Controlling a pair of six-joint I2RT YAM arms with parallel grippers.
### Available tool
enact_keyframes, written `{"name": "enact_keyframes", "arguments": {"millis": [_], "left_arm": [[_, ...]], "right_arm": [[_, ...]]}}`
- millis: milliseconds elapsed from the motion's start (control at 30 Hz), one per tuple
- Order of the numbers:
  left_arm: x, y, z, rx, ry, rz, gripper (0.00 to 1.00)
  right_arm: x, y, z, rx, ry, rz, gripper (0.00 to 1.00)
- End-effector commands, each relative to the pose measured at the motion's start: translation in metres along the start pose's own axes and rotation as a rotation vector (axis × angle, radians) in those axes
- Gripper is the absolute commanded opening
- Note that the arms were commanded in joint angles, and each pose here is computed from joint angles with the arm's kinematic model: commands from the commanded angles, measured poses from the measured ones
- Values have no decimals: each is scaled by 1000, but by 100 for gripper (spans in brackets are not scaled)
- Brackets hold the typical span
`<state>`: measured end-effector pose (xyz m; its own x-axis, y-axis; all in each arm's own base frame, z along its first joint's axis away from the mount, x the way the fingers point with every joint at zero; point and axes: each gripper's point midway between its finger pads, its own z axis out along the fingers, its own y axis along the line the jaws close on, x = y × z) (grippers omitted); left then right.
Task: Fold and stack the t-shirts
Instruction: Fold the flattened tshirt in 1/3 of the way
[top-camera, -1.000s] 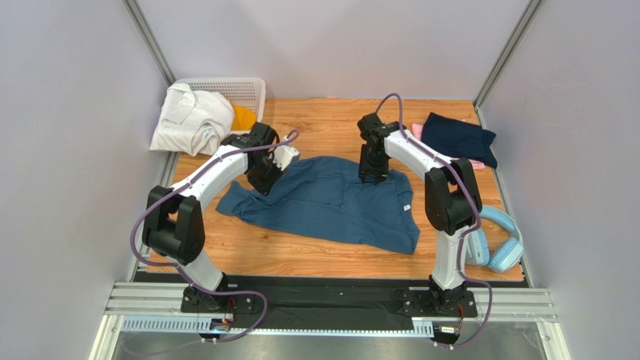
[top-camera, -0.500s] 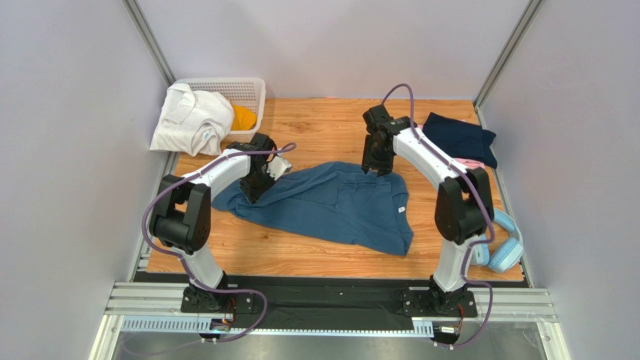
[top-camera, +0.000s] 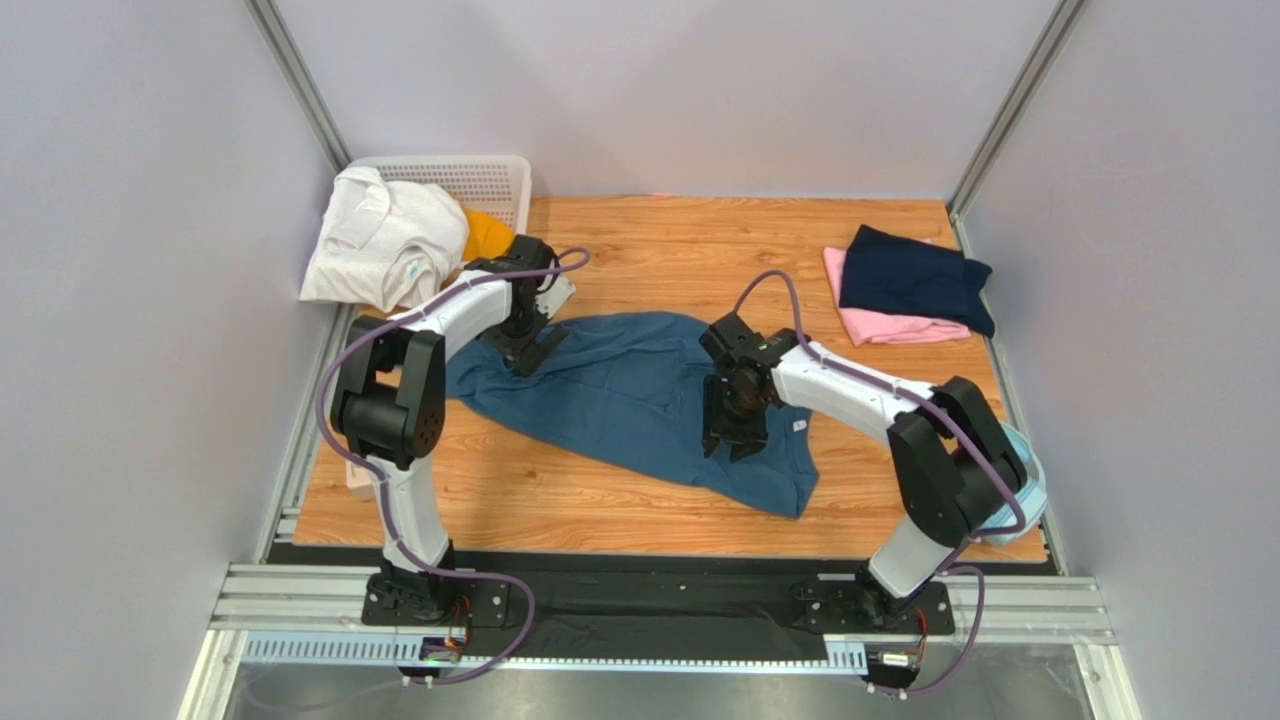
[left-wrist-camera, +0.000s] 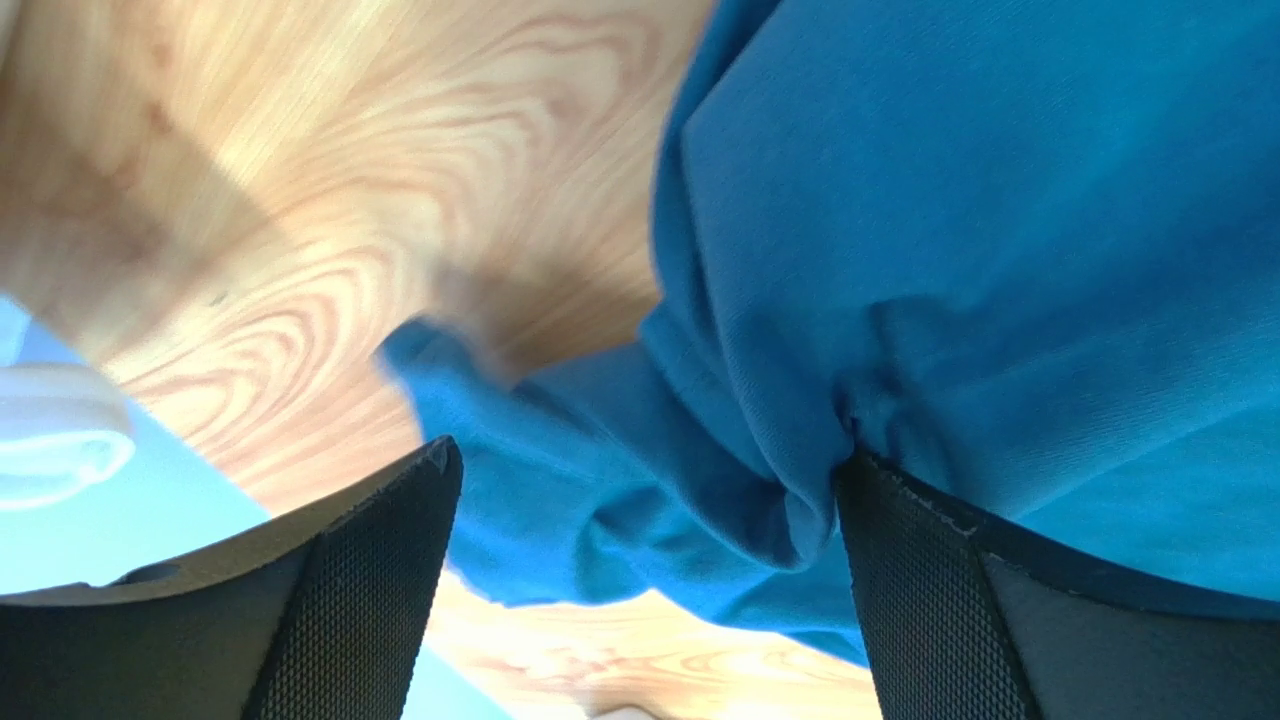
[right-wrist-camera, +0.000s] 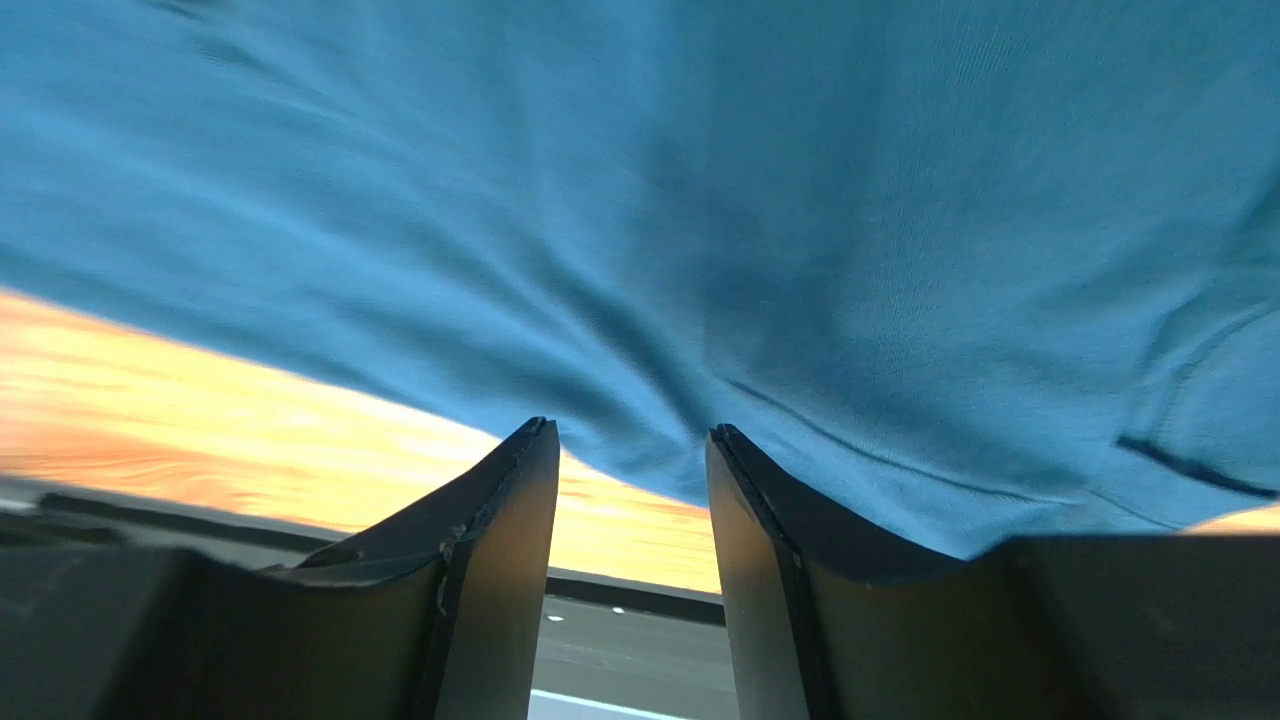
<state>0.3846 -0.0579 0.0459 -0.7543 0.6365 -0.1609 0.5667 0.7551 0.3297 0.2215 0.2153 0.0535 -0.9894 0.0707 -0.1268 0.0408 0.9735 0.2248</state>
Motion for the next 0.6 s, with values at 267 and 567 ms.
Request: {"name": "enact_keyframes", "arguments": {"millis": [267, 567], "left_arm": [[41, -53, -73, 279, -100, 63, 100], [36, -50, -114, 359, -284, 61, 100]], "right_arm": [[7, -4, 31, 75, 51, 8, 44], [44, -51, 32, 215, 155, 32, 43]]}}
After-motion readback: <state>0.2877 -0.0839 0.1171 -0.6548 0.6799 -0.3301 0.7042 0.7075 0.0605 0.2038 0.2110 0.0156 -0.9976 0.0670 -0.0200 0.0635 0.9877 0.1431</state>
